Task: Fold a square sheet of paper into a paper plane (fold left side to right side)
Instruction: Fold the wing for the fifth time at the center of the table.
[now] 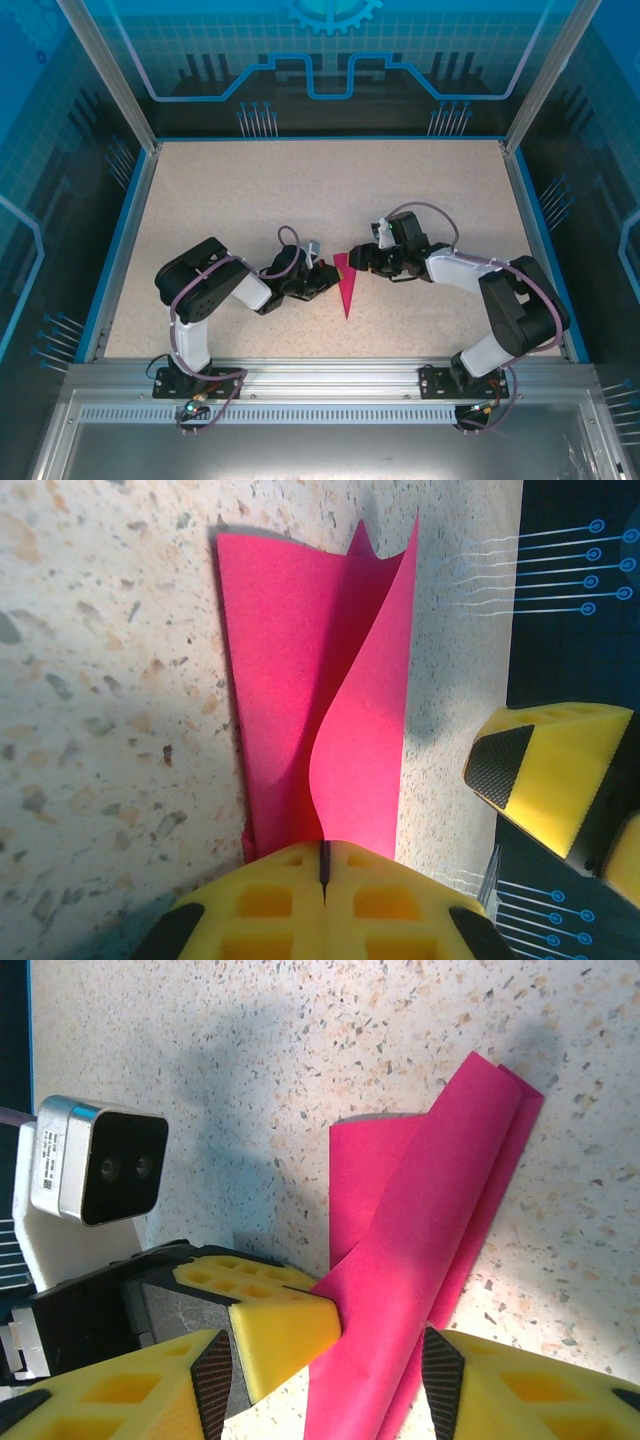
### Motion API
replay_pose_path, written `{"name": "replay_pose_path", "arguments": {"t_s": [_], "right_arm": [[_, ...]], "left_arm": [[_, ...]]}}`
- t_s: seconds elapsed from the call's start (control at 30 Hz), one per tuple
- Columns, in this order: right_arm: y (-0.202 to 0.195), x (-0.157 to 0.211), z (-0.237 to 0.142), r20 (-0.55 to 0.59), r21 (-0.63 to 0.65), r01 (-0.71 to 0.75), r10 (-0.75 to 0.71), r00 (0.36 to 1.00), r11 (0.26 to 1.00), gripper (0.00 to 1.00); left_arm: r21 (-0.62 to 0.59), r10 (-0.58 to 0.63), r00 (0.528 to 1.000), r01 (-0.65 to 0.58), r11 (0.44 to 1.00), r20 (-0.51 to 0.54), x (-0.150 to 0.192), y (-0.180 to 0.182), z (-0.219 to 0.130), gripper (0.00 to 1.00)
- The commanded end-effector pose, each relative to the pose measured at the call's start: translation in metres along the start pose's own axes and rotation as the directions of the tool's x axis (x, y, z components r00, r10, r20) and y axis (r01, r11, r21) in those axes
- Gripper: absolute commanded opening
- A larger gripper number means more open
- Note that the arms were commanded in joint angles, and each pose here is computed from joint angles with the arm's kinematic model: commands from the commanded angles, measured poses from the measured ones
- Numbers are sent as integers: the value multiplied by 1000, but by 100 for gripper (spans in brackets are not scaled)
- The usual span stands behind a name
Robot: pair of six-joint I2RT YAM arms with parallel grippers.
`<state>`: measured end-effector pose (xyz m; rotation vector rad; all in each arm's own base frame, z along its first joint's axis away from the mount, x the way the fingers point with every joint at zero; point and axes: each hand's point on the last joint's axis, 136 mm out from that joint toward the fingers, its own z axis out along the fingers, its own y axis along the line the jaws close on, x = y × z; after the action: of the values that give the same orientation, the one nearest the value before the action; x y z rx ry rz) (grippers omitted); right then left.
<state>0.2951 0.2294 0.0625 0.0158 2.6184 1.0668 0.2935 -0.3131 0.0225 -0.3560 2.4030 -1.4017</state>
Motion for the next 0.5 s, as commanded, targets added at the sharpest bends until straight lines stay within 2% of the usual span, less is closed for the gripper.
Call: {"name": "replay_pose_path", "arguments": {"t_s": [0.0, 0.47], "right_arm": [[6, -10, 2, 2, -20, 14, -14, 1000, 1000, 56], [12, -17, 28, -32, -49, 16, -18, 999, 999, 55]], "left_arm": [[-53, -21, 1000, 21, 998, 3, 1, 19, 2, 0], [-82, -37, 999, 37, 996, 11, 5, 29, -2, 0]]}}
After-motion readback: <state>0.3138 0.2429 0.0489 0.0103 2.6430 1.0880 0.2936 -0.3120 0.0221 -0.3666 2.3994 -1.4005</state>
